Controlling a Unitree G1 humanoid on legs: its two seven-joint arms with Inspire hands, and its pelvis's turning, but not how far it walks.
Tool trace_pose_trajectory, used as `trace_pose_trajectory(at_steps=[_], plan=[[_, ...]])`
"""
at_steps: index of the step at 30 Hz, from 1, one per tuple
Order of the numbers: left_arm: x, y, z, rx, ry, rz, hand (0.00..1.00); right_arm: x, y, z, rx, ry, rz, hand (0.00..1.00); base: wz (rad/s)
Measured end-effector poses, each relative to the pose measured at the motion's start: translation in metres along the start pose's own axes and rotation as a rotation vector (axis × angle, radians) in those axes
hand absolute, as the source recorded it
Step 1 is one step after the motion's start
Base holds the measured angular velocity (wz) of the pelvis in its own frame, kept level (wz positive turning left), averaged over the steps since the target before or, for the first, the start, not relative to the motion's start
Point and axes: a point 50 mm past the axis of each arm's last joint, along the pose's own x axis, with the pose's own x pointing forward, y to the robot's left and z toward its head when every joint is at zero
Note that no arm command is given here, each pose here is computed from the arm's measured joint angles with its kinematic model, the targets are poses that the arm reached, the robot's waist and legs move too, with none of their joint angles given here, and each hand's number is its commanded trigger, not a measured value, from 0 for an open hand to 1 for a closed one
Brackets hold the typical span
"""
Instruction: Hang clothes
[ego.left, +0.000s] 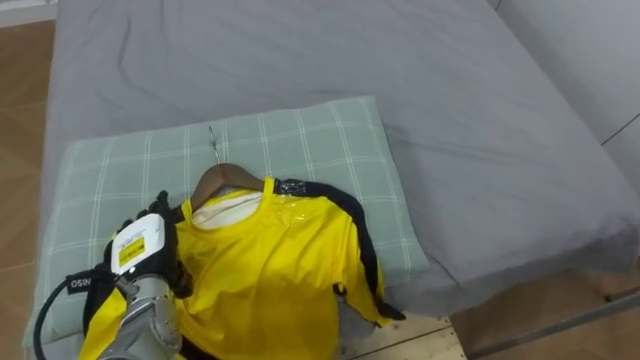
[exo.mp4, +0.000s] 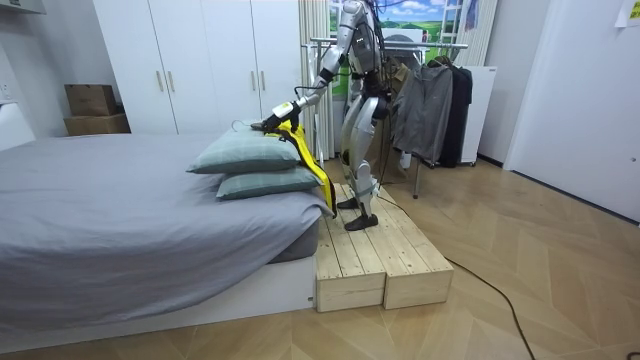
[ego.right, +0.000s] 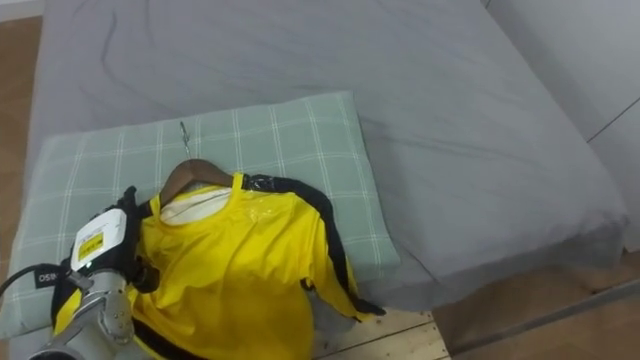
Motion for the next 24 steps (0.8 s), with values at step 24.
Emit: trace_pose_trajectory(at_steps=[24], plan=[[0.0003, 0.0038, 0.0016, -0.015, -0.025, 0.059, 1.0, -0.0004, 0.0026, 0.0037, 0.011, -0.034, 0.005, 0.0, 0.02]])
